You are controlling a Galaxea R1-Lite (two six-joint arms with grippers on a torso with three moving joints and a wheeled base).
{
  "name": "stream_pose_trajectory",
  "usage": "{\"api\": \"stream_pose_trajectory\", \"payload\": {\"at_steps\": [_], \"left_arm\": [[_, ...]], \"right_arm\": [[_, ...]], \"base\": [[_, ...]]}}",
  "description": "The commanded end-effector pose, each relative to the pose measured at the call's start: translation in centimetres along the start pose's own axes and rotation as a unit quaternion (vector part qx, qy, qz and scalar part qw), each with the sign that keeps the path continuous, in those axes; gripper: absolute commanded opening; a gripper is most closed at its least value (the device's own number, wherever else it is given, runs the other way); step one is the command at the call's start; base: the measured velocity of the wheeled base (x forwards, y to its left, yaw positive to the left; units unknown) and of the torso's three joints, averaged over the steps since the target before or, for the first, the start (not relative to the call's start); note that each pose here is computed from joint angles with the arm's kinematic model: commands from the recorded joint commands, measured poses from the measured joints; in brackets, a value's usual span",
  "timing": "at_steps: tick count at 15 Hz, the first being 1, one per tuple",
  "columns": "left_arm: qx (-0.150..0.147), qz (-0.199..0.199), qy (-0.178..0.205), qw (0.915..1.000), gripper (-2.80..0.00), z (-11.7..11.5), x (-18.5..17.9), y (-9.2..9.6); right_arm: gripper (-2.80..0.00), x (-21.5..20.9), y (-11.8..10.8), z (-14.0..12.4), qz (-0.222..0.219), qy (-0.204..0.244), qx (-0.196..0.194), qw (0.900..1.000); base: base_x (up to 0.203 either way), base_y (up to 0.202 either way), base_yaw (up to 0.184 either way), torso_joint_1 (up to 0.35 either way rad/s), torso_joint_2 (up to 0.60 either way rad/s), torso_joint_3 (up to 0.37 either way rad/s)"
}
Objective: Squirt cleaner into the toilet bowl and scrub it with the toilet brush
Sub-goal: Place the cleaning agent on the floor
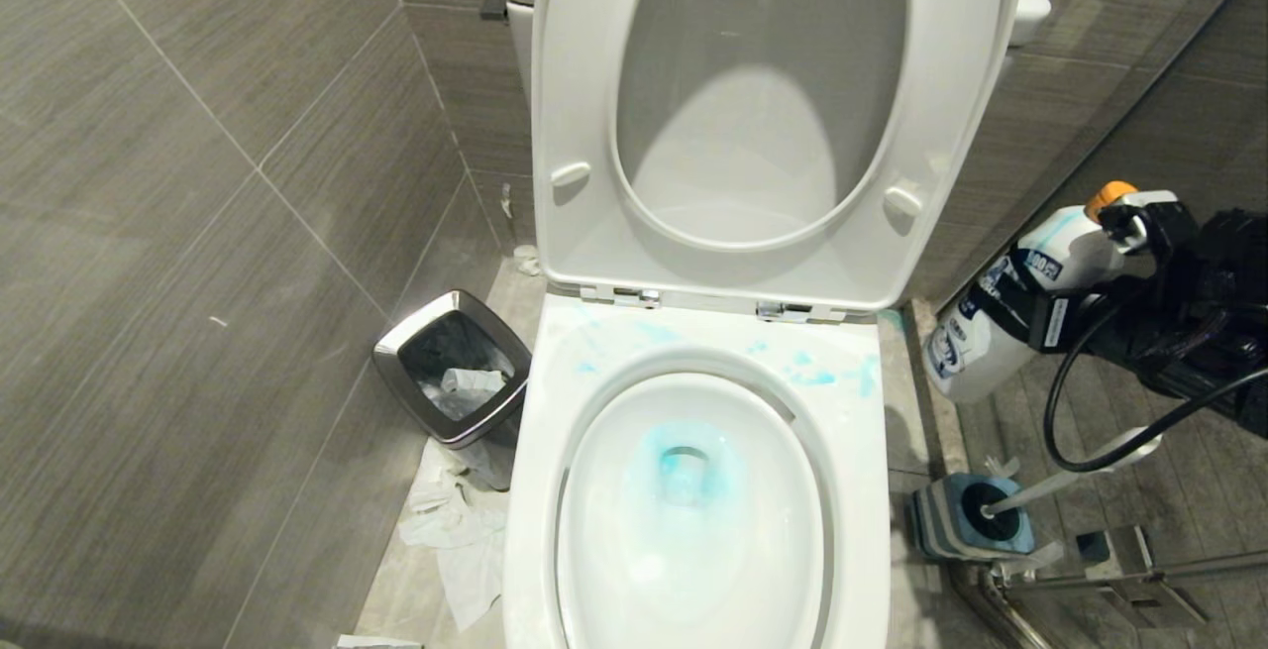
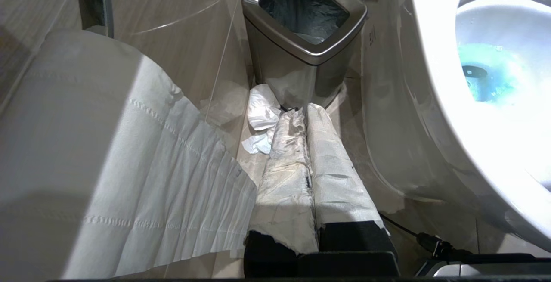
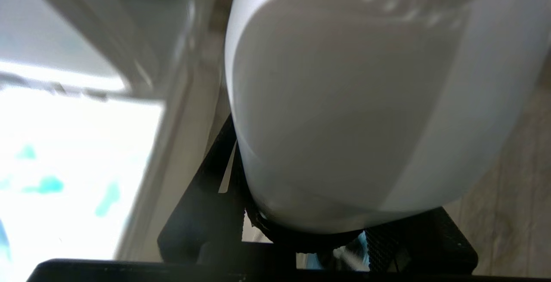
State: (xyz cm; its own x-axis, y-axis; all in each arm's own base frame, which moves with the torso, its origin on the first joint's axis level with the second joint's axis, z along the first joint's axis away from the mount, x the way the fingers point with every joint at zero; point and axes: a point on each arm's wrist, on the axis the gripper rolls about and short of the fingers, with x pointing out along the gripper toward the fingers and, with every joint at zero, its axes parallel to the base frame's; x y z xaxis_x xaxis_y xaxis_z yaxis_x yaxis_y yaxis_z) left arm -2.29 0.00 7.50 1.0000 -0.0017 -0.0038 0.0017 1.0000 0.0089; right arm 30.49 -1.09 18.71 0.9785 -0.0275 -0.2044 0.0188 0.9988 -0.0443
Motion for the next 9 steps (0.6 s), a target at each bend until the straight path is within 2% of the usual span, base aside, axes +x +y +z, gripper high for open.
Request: {"api": "stream_pose_trajectory", "payload": {"at_steps": [1,4,9], "left_arm": [[0.0,0.0,0.001,1.0,-2.8,0.0,0.0,0.0],[0.0,0.001,0.001,1.0,-2.8,0.0,0.0,0.0],[0.002,0.001,0.0,1.0,-2.8,0.0,0.0,0.0]], "right_arm": [[-2.8,2.0,0.0,-2.8,0.001,0.031,0.0,1.0],[-2.8,3.5,0.1,-4.6,-0.001,-0.002,-0.003,1.0],[-2.8,4.1,0.2,-5.8,0.0,0.014,-0.005,1.0]], "base": [[0.0,0.0,0.0,0.0,0.0,0.0],[0.0,0.0,0.0,0.0,0.0,0.0],[0.0,0.0,0.0,0.0,0.0,0.0]]}}
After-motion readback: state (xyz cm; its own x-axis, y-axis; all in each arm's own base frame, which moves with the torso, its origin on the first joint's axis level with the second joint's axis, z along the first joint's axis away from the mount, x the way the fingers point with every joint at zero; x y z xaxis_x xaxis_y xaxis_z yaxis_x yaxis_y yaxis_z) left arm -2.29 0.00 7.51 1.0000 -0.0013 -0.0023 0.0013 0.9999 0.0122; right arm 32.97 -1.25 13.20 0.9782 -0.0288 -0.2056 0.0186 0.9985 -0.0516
